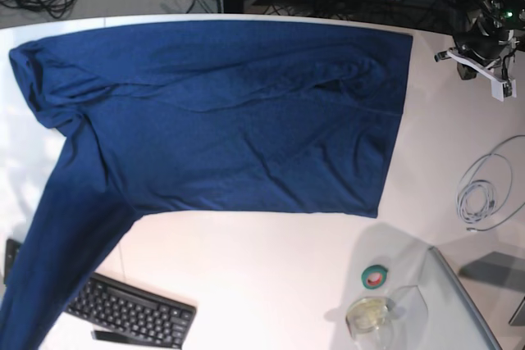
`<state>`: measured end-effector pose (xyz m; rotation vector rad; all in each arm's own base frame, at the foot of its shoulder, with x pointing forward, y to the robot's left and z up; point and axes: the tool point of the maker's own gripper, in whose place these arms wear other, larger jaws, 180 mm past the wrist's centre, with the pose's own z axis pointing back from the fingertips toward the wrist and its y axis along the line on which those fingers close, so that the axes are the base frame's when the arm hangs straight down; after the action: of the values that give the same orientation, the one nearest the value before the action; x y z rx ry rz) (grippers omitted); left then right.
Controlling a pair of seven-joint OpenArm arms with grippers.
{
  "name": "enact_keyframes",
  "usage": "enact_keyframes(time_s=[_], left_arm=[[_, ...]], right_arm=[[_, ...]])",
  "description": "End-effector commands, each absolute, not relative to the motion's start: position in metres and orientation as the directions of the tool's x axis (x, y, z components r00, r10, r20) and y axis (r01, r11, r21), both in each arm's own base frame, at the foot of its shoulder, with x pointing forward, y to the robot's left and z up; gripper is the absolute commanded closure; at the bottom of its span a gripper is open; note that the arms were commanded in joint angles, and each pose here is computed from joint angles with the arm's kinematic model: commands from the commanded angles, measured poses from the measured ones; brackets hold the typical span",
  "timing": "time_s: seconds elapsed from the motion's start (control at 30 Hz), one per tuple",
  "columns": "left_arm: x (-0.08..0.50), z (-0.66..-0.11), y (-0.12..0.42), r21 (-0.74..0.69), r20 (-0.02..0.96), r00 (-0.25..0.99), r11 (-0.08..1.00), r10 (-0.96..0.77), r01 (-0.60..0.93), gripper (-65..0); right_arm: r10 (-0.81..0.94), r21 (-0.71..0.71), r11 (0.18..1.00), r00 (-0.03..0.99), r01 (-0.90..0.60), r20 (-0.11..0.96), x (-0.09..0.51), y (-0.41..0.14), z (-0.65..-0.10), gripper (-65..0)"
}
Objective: Layout the t-shirt on the table in an organized manner, then fold the t-shirt properly
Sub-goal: 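Lift the held sleeve with the right gripper and pull it outward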
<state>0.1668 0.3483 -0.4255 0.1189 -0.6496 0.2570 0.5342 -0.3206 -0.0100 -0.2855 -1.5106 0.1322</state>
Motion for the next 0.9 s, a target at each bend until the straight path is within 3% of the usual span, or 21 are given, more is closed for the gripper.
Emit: enact_keyframes(time_s=[0.0,0.53,0.87], left_arm=[[0.174,-0.413,0.356,0.046,0.646,0.743,0.963,0.175,-0.267,0.0],[0.174,-0.413,0.356,0.046,0.646,0.743,0.963,0.175,-0.267,0.0],[0.174,-0.413,0.355,0.045,0.646,0.743,0.963,0.176,-0.266,0.0]], right_arm=[[0.273,-0.269,0.956,-0.022,0.117,0.962,0.530,-0.324,0.024,0.0],[0.343,-0.345,0.938,0.058,0.030,0.938,0.540,-0.294,-0.017,0.0],[0.317,-0.317,0.948,-0.008,-0.002,0.948,0.549,-0.267,0.007,0.0]])
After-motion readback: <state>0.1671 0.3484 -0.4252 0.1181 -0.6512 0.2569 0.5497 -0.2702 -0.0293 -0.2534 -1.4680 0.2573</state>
